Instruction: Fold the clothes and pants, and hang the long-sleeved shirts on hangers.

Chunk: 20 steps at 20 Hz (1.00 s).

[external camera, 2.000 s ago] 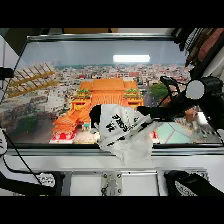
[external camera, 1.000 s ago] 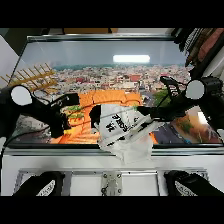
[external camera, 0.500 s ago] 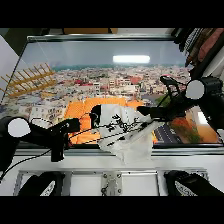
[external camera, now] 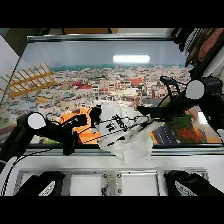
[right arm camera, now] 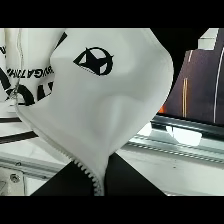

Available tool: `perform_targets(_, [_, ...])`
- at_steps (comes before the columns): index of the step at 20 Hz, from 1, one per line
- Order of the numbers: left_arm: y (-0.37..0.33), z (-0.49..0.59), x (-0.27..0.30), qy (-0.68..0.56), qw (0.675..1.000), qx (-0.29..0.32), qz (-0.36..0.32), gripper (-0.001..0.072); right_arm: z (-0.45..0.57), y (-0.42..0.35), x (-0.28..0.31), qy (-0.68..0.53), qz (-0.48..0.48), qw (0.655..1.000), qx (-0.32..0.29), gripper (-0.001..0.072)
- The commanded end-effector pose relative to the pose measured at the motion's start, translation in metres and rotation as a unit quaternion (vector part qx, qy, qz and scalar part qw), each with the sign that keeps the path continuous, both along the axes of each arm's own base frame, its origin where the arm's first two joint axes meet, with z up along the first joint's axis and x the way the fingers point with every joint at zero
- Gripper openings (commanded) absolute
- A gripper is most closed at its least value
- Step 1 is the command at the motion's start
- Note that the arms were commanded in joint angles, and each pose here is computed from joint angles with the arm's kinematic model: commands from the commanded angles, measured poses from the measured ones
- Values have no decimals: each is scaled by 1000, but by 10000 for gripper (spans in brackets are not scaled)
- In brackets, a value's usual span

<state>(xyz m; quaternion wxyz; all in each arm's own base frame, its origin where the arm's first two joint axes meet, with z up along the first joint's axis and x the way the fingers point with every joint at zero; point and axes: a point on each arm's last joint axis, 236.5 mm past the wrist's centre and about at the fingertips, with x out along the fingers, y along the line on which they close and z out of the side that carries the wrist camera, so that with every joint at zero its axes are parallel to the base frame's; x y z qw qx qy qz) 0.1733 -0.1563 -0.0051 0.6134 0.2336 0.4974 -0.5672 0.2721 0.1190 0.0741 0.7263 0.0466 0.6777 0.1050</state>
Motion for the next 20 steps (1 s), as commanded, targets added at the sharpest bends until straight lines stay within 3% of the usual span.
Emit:
perform_targets(1, [-17, -18, -2, 17, 999, 0, -32, 11, 0, 0, 0, 0, 0, 1000, 0, 21])
perform_targets(12, [-44, -30, 47, 11, 1000, 3, -23, 12, 4, 2, 3, -9, 7, 1000, 4, 20])
perform_targets(17, [-73, -23, 56, 12, 997, -60, -42, 11, 43, 5, 15, -53, 14, 998, 13, 19])
perform_targets(20, [-74, -29, 52, 19, 997, -56, -51, 11, 61, 4, 25, -83, 13, 996, 12, 18])
